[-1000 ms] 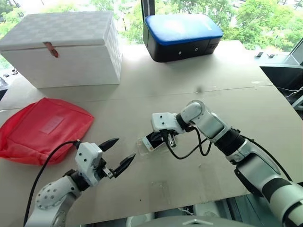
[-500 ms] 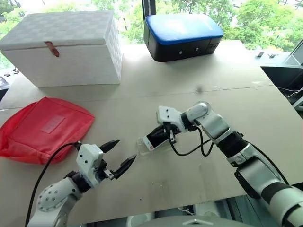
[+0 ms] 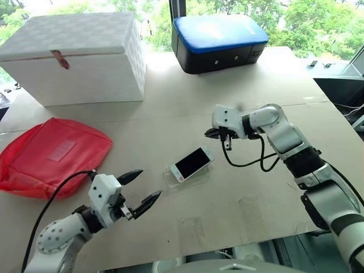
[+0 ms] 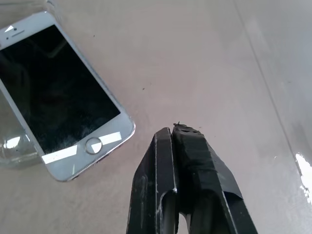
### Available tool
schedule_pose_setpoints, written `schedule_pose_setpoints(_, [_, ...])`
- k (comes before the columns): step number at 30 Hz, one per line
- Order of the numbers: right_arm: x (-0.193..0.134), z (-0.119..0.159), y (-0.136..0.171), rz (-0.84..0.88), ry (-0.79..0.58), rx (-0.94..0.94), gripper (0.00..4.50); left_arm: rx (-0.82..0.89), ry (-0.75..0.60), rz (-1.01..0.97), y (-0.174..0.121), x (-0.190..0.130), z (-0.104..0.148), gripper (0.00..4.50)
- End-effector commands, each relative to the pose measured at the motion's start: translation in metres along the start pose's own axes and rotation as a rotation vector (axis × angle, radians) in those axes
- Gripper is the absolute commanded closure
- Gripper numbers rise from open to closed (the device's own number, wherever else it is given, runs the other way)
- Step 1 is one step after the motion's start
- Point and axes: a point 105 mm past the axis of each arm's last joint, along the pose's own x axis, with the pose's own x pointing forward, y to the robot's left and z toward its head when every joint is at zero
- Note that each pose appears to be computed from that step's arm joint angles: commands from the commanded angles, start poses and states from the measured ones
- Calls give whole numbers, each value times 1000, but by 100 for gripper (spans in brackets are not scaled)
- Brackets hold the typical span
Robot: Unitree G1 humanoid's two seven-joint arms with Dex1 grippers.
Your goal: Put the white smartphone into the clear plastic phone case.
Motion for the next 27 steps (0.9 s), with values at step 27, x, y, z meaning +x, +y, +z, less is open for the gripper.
schedule_pose_setpoints(27, [-8,46,13,22,-185,-30,443,22,-28,-8,2,4,7,0])
